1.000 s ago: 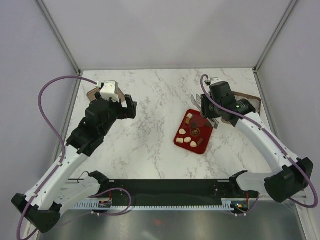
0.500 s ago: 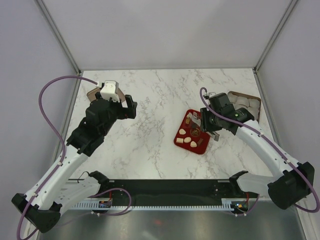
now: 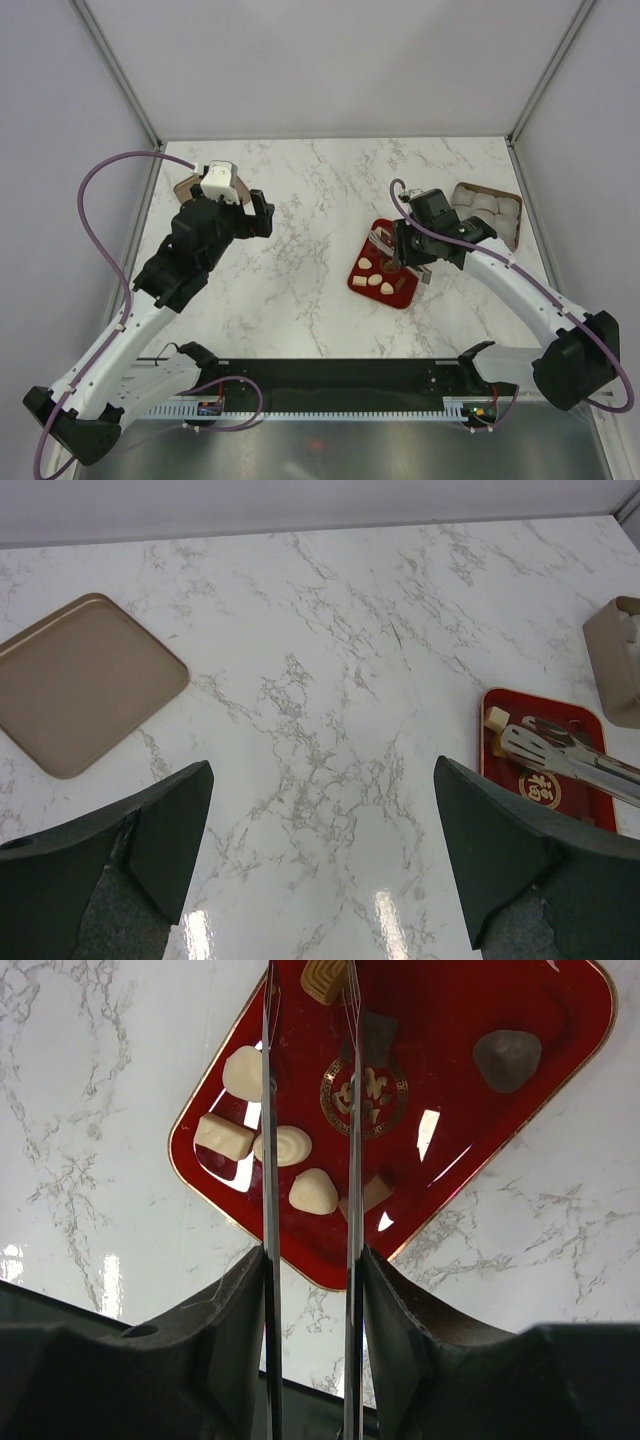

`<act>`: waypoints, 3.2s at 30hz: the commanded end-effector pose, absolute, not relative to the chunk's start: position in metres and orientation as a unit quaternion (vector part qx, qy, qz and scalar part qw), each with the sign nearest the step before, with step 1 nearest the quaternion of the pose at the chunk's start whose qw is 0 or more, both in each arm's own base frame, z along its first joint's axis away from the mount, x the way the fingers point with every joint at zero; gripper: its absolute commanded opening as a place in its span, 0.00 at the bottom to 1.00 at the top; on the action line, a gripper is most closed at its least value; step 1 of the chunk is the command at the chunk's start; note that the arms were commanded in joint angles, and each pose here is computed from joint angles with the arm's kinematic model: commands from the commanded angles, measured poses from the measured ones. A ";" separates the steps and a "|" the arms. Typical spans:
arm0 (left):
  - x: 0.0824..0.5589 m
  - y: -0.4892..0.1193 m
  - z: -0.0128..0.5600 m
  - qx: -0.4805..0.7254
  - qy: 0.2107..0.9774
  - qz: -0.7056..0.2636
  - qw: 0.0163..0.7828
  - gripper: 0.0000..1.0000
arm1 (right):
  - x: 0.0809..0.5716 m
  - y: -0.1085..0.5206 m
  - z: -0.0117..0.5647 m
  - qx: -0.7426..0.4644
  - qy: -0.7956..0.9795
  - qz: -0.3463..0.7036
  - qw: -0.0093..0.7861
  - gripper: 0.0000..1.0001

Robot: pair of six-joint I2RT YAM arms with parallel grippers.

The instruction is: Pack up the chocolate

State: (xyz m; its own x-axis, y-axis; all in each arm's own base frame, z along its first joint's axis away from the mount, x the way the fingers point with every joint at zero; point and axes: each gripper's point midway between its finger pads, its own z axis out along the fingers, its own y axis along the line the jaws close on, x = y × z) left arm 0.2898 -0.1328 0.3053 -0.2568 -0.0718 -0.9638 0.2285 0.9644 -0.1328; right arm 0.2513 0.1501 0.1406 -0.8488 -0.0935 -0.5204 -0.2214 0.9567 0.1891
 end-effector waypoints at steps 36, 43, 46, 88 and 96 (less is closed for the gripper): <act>0.293 -0.129 0.321 0.051 0.763 -0.117 0.633 1.00 | 0.263 0.153 0.137 -0.084 0.950 0.110 0.279 0.32; 0.293 -0.130 0.320 0.051 0.764 -0.120 0.632 1.00 | 0.259 0.162 0.176 -0.081 0.938 0.151 0.301 0.26; 0.293 -0.131 0.322 0.052 0.762 -0.124 0.633 1.00 | 0.261 0.159 0.200 -0.078 0.931 0.150 0.324 0.26; 0.295 -0.143 0.315 0.057 0.784 -0.149 0.600 1.00 | 0.341 -0.096 0.197 0.266 0.892 -0.139 0.337 0.26; 0.293 -0.145 0.315 0.061 0.785 -0.156 0.596 1.00 | 0.352 -0.110 0.195 0.286 0.886 -0.134 0.339 0.27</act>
